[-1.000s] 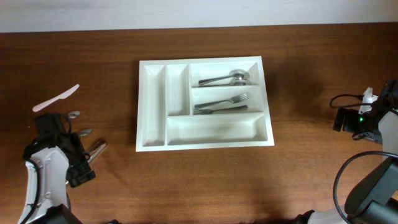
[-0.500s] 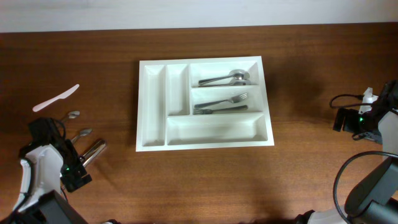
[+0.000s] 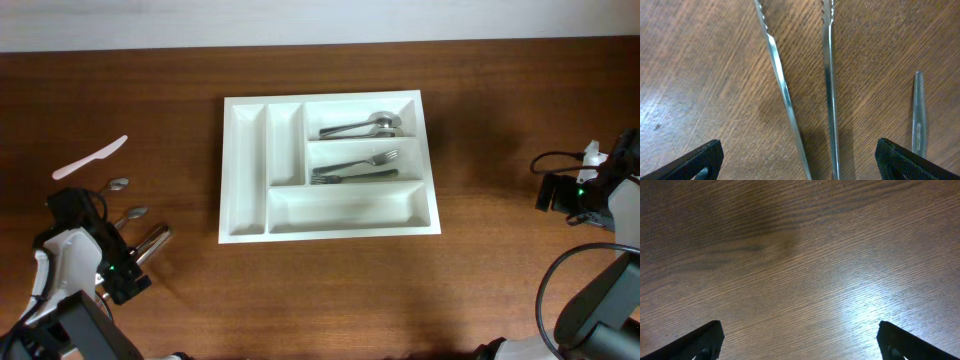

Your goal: Pack container

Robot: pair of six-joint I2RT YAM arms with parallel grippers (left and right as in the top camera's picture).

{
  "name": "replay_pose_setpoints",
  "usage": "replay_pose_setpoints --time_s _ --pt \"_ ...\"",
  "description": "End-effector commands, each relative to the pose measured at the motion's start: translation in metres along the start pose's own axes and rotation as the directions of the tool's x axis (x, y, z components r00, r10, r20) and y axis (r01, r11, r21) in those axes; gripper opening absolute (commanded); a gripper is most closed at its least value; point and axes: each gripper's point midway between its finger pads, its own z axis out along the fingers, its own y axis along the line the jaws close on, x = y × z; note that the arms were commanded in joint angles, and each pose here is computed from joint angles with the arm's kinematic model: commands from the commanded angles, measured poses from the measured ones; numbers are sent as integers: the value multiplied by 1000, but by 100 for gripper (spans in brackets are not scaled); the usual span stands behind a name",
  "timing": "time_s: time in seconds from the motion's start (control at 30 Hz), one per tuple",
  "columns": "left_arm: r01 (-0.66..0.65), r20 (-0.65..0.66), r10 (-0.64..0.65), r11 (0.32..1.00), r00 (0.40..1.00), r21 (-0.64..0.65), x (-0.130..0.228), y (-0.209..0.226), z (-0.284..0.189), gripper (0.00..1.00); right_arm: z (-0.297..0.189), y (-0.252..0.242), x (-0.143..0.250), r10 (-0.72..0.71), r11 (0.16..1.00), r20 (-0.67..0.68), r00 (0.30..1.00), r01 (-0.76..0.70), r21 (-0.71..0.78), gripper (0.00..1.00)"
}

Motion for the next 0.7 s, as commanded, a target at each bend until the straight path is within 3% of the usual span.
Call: replay_pose_setpoints --time_s 0.0,0.4,0.67 --pt "21 -13 -22 999 1000 -46 3 7 11 99 2 2 0 -3 1000 -1 1000 3 -10 99" --pt "36 -16 -37 996 999 -83 5 10 24 99 2 2 0 -3 1000 -1 1000 3 -10 99" --pt "34 -85 -42 995 995 -97 19 9 33 99 2 2 0 -3 1000 -1 1000 3 -10 99"
